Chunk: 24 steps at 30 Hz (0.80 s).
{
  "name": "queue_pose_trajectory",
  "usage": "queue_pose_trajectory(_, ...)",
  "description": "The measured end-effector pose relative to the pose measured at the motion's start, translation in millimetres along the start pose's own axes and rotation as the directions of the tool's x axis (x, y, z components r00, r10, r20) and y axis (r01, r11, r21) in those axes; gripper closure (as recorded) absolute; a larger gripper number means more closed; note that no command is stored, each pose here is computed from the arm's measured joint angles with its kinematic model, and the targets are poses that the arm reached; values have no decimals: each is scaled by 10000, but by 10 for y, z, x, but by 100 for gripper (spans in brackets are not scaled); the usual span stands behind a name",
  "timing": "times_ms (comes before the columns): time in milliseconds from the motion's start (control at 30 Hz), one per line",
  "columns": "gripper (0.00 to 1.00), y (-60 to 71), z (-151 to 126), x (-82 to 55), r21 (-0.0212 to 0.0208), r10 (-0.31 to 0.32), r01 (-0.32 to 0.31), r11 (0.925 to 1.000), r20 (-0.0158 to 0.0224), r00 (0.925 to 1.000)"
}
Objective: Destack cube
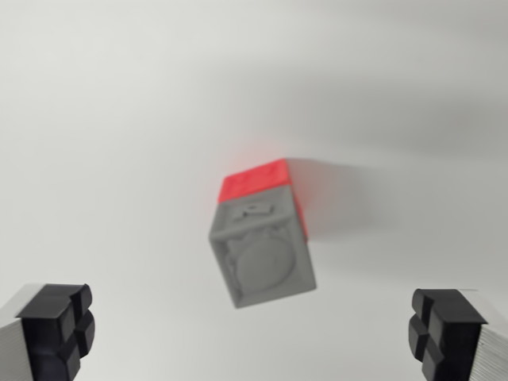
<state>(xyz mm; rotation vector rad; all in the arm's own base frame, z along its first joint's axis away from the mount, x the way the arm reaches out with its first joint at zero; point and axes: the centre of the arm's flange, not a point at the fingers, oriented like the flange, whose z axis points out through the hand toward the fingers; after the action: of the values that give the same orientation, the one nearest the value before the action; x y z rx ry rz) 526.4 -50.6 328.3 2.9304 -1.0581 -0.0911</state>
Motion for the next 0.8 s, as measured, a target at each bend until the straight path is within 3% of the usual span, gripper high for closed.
queue_pose_trajectory(267, 0, 123, 227, -105, 85, -960, 961, 9953, -137, 9953)
queue_pose_trajectory(433, 0, 208, 384, -175, 127, -1627, 1630, 9865, -241, 9864)
queue_pose_trajectory(567, 0, 286, 524, -242, 151, -2223, 2229, 9747, -336, 9744)
queue_pose_trajectory(700, 0, 372, 670, -315, 190, -2866, 2877, 9575, -455, 9570)
queue_pose_trajectory(800, 0, 423, 756, -357, 212, -3213, 3227, 9463, -513, 9456)
